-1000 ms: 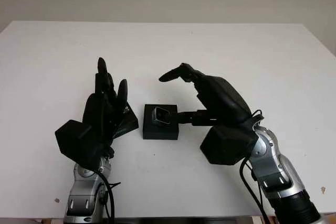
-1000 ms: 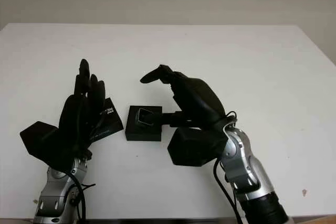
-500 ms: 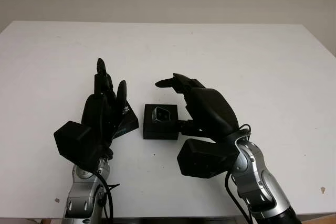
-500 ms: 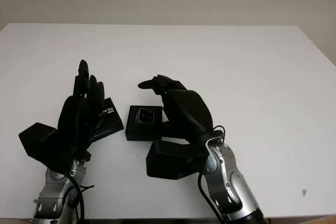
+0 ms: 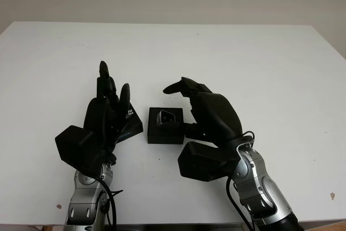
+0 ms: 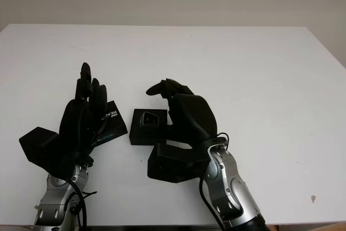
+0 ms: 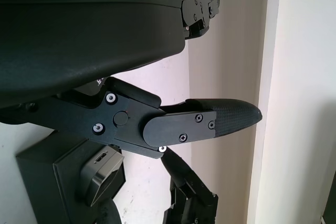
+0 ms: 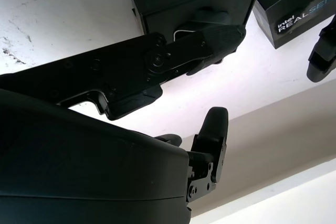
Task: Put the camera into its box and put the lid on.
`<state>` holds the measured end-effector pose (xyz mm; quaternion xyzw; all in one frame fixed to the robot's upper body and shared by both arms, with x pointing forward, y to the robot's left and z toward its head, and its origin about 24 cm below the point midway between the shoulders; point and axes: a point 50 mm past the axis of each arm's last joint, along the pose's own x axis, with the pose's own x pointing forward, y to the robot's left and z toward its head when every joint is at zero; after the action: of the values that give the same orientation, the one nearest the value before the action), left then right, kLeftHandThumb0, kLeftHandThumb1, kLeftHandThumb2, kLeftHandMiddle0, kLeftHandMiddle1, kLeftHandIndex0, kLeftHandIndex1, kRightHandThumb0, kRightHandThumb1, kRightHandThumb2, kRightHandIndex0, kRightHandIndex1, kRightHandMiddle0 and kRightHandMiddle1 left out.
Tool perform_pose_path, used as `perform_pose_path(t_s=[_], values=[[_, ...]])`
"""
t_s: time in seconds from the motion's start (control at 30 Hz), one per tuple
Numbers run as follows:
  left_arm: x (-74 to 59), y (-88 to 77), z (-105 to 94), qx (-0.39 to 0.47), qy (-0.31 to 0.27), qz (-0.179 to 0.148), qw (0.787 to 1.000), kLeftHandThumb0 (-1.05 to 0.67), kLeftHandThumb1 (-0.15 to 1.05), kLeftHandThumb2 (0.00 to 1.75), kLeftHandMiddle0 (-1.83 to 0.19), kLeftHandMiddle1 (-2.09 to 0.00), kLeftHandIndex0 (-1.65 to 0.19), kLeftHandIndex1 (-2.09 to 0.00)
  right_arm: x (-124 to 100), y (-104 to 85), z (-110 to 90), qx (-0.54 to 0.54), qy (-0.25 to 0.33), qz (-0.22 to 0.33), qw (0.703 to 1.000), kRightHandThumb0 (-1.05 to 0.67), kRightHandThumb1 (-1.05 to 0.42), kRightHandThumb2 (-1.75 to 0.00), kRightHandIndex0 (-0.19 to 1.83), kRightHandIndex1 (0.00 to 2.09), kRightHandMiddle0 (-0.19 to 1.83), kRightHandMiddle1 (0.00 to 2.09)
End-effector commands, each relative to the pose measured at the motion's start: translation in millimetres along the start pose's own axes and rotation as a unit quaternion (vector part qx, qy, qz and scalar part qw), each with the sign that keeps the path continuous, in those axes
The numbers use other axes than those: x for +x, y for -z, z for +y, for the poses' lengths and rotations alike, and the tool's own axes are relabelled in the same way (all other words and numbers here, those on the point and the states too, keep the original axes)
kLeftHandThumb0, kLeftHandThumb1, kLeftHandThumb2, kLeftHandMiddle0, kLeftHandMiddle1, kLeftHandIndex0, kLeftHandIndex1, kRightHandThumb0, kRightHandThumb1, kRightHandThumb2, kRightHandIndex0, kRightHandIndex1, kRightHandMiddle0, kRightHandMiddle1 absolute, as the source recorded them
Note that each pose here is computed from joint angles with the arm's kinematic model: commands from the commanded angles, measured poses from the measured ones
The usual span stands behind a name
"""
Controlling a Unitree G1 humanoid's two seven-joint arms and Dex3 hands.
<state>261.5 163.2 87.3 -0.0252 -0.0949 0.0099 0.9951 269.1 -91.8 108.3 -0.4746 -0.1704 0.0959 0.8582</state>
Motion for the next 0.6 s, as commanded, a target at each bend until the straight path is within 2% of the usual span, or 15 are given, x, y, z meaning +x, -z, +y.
perform_pose_path(t_s=[0.0,0.23,0.57], values=[[-0.3,-1.4,2.1,0.003,-0.001,-0.007,1.000,-0.75,1.05,0.50,0.19,0.00,0.19,0.00,2.0,0.3,-0.8,0.004,0.005,0.003,1.000,-0.69,-1.01,-0.05,0.20,0.20,0.05,1.12],[-1.0,-1.4,2.6,0.003,-0.001,-0.005,1.000,-0.74,1.05,0.51,0.19,0.00,0.19,0.00,0.6,4.4,1.3,0.001,0.005,0.009,1.000,-0.69,-0.99,-0.05,0.23,0.20,0.10,1.11],[-0.4,-1.8,2.8,0.003,0.002,-0.007,1.000,-0.74,1.05,0.51,0.19,0.00,0.19,0.00,-0.5,7.1,1.8,-0.008,-0.009,0.012,1.000,-0.69,-0.98,-0.05,0.22,0.19,0.07,1.09]])
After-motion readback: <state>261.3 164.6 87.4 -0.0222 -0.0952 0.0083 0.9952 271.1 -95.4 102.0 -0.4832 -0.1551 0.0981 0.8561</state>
